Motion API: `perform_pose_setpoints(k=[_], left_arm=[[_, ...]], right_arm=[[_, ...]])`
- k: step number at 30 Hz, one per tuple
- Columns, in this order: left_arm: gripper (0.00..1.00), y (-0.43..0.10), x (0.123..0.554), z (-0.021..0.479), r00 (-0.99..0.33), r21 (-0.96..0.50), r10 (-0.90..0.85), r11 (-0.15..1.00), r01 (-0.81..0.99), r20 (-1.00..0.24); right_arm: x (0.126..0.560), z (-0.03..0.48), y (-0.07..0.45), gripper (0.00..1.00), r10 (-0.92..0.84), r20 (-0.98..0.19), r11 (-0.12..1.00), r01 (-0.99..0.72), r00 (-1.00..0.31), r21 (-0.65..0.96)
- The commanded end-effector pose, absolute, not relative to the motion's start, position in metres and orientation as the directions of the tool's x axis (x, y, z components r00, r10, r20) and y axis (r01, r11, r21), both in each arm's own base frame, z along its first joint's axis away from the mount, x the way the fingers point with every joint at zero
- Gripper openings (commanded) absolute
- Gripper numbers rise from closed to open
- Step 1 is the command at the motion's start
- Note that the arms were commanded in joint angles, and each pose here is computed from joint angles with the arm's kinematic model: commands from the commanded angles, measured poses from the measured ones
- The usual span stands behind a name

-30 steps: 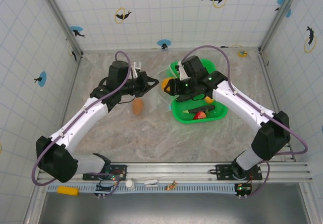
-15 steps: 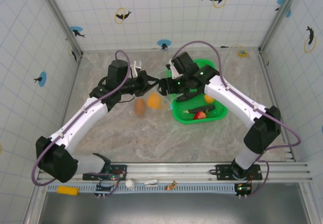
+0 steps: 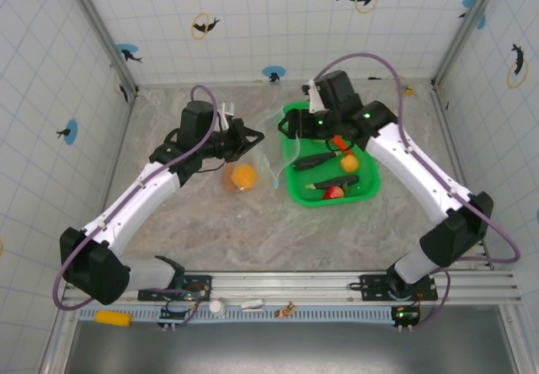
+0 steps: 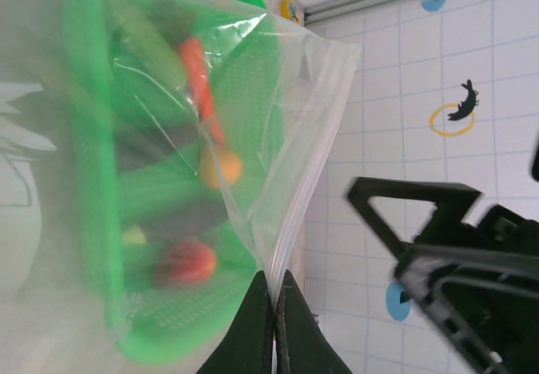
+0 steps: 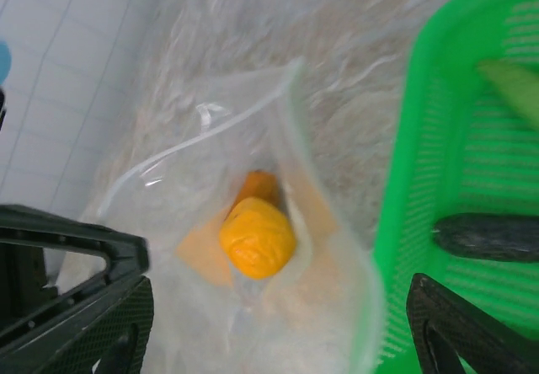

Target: Place the food in the zip-top bag and seal the zipper

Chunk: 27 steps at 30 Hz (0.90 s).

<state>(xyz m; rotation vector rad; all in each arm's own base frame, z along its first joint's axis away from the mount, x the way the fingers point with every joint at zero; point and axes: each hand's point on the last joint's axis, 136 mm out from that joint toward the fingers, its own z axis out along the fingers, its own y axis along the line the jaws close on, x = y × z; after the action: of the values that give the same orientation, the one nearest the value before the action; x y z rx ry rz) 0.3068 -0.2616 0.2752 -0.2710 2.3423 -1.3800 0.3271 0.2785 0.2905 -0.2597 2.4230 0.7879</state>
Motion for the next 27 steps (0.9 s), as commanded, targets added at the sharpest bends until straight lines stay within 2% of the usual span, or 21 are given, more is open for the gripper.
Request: perform_pose_setpoints(k=[1, 4, 6, 9, 19, 27], left_arm=[[0.00, -0.257, 0.310, 0.270, -0.893, -0.857, -0.378, 0.514, 0.017, -0.244], [0.00, -0.259, 0.311, 0.272, -0.896, -0.866, -0.370, 0.500, 0.032, -0.247], [0.00, -0.260, 0.311, 0.273, -0.897, -0.868, -0.368, 0.496, 0.034, -0.246], [0.00, -0.261, 0.311, 0.272, -0.897, -0.869, -0.368, 0.494, 0.033, -0.244], [0.00, -0.264, 0.310, 0.271, -0.903, -0.876, -0.355, 0.480, 0.044, -0.240], [0.00, -0.263, 0.310, 0.265, -0.908, -0.874, -0.349, 0.485, 0.037, -0.232]], right_arm=[[0.335, 0.271, 0.217, 0.78, 0.132, -0.562, 0.905, -0.132, -0.817, 0.405], [0.331, 0.228, 0.179, 0.76, 0.134, -0.491, 0.956, -0.018, -0.861, 0.293], [0.327, 0.197, 0.165, 0.76, 0.087, -0.423, 0.982, 0.005, -0.902, 0.190], [0.330, 0.164, 0.156, 0.78, 0.056, -0.353, 0.993, 0.015, -0.934, 0.118], [0.356, 0.093, 0.123, 0.78, -0.027, -0.271, 0.982, 0.025, -0.962, -0.188], [0.382, 0.064, 0.117, 0.80, -0.031, -0.243, 0.975, 0.025, -0.970, -0.223]])
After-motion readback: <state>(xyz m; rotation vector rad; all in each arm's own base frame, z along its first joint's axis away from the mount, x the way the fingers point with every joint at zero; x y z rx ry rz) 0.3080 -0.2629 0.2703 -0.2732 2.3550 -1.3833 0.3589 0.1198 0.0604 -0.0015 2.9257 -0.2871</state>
